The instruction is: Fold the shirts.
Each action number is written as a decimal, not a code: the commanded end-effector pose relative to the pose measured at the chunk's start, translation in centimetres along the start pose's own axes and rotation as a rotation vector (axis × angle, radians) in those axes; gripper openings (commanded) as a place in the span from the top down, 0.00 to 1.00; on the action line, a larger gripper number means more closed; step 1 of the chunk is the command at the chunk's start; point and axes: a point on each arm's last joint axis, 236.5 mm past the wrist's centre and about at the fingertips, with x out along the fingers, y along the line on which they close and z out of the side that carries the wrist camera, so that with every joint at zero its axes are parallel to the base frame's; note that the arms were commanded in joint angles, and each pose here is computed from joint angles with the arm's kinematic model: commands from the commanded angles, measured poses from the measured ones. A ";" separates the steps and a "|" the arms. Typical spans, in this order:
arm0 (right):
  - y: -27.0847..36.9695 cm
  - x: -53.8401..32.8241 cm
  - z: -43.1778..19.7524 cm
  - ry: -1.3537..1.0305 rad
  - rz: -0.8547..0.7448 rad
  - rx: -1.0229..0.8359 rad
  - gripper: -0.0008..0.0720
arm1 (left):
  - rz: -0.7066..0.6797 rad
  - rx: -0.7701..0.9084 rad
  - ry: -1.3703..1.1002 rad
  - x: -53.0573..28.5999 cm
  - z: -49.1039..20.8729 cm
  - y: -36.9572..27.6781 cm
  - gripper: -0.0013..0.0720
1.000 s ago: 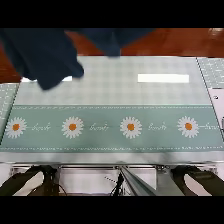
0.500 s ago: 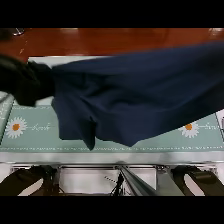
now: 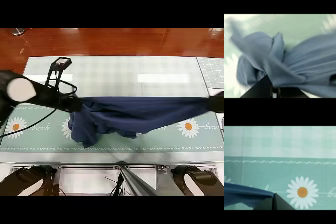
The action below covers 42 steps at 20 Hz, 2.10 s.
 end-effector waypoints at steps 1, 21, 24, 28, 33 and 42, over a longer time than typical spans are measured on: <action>1.6 9.0 1.9 0.031 0.034 0.038 0.96 | 0.007 -0.127 -0.250 3.4 5.9 2.5 0.94; -4.8 12.7 0.5 0.180 0.172 0.433 0.14 | -0.298 -0.658 0.064 3.2 -6.5 12.9 0.37; -0.9 13.6 -5.6 0.219 0.275 0.468 0.14 | -0.353 -0.672 0.163 5.9 -10.5 10.2 0.01; 1.9 14.4 -11.8 0.313 0.339 0.494 0.14 | -0.409 -0.699 0.133 7.7 -10.5 8.1 0.01; 3.1 15.5 -16.2 0.412 0.350 0.533 0.14 | -0.547 -0.595 0.122 9.2 -10.0 3.2 0.02; 5.7 15.2 -17.7 0.474 0.393 0.480 0.14 | -0.547 -0.510 0.080 11.9 -8.1 -0.2 0.94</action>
